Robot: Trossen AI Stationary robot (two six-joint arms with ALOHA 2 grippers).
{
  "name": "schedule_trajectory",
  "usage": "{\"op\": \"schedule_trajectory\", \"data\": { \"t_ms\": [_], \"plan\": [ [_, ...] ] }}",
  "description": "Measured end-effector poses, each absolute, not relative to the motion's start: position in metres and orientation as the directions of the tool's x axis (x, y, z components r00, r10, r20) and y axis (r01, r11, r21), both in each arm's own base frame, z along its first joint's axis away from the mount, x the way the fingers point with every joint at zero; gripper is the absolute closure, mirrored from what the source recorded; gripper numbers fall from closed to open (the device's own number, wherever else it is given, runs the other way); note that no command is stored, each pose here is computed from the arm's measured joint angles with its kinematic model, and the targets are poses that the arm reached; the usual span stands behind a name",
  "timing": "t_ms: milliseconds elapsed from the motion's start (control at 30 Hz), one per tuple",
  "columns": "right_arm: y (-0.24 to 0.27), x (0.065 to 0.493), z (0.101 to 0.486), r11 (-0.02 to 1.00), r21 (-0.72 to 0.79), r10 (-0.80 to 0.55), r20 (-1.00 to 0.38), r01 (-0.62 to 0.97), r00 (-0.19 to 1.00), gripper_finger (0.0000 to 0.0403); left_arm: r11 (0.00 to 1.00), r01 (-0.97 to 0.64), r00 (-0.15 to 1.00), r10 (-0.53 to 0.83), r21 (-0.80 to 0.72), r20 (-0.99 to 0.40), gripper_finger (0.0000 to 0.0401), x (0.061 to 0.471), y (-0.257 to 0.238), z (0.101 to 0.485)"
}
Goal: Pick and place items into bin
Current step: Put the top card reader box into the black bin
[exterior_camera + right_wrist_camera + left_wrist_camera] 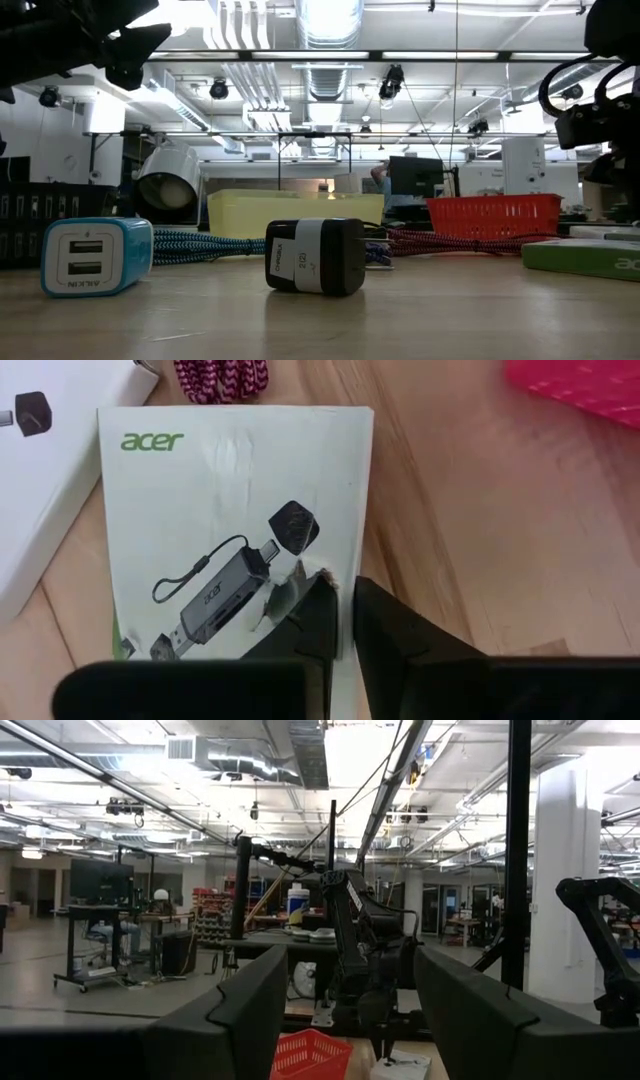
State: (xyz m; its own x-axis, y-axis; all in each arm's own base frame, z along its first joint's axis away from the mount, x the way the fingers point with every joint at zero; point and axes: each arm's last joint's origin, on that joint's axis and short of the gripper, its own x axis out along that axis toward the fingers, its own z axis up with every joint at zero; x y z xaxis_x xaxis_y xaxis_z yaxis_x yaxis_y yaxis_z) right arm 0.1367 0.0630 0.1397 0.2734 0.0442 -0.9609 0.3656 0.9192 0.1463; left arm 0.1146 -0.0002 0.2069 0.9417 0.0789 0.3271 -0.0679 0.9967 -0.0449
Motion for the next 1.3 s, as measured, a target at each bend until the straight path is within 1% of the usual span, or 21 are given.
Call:
{"op": "schedule_trajectory", "data": {
  "t_ms": [267,500,733,967,1167,1300],
  "plan": [
    [0.063,0.137,0.141,0.920,0.149,0.046,-0.960,0.363,0.278,0.0381,0.997,-0.068,0.942,0.079,-0.045,0.326,0.0198,0.115,0.000,0.207],
    [0.067,0.146,0.154,0.935,0.169,0.061,-0.944,0.313,0.325,0.0381,0.997,-0.068,0.942,0.079,-0.045,0.327,0.0198,0.115,0.000,0.207],
    [0.070,0.156,0.169,0.954,0.143,0.029,-0.919,0.263,0.394,0.0381,0.997,-0.068,0.942,0.079,-0.045,0.325,0.0198,0.115,0.000,0.207],
    [0.070,0.161,0.178,0.964,0.080,-0.046,-0.889,0.253,0.456,0.0381,0.997,-0.068,0.942,0.079,-0.045,0.327,0.0198,0.115,0.000,0.207],
    [0.070,0.163,0.179,0.964,0.075,-0.059,-0.875,0.255,0.481,0.0381,0.997,-0.068,0.941,0.079,-0.045,0.328,0.0198,0.114,0.000,0.207],
    [0.071,0.165,0.180,0.971,0.072,-0.055,-0.861,0.228,0.505,0.0381,0.997,-0.068,0.943,0.079,-0.045,0.325,0.0198,0.115,0.000,0.207]
  ]
}}
